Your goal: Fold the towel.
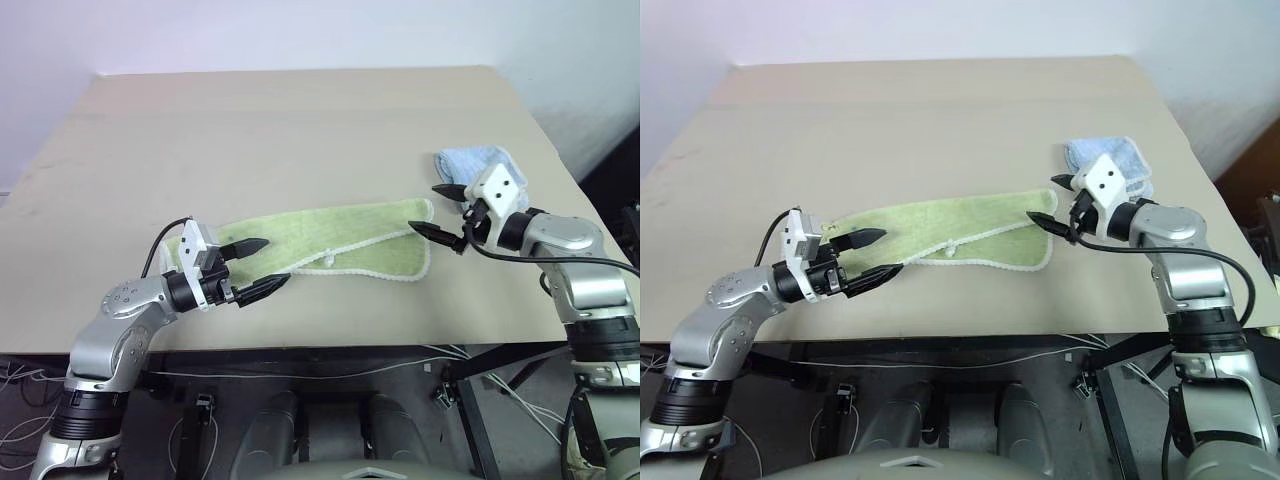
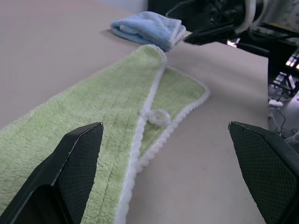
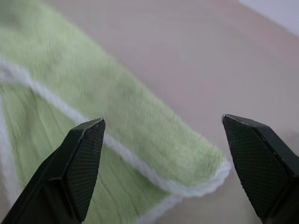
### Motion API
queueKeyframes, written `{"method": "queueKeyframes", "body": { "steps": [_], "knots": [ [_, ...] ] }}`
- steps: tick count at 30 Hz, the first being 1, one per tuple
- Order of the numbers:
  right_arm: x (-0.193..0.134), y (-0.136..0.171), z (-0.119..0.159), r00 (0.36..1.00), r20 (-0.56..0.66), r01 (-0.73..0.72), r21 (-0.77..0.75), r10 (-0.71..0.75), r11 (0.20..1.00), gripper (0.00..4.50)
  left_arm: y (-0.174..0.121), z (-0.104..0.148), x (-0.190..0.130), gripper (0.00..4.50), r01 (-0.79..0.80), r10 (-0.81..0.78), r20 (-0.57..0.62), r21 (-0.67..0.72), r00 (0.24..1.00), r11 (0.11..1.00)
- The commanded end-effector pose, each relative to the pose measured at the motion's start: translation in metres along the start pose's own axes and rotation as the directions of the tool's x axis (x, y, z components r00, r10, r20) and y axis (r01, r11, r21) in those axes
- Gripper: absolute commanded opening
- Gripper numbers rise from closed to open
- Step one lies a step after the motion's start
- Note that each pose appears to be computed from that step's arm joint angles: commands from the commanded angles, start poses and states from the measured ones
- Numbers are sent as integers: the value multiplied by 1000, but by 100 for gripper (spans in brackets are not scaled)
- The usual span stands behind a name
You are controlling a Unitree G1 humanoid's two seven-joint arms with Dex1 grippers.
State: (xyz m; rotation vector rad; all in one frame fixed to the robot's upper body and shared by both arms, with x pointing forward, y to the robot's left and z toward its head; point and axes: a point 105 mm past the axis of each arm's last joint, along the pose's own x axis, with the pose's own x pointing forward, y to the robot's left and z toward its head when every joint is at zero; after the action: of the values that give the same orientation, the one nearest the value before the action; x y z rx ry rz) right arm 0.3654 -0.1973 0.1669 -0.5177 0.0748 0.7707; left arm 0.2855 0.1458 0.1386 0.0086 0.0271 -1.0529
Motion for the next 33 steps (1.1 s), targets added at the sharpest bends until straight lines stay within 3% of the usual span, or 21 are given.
{"method": "queueKeyframes", "body": {
  "steps": [1,15,22,33],
  "knots": [
    [4,-17,6,999,-15,47,-97,-49,994,421,-2,6,3,450,18,-19,20,39,1000,999],
    [29,-33,-19,985,-113,91,-317,-133,944,421,-1,2,3,450,-4,3,24,48,1000,999],
    [33,-35,-28,982,-120,93,-346,-143,934,421,-2,4,4,450,-45,44,40,36,998,998],
    [24,-19,-18,995,-97,-24,-351,-10,936,421,-7,8,-6,450,-83,82,45,24,996,996]
  ]
}}
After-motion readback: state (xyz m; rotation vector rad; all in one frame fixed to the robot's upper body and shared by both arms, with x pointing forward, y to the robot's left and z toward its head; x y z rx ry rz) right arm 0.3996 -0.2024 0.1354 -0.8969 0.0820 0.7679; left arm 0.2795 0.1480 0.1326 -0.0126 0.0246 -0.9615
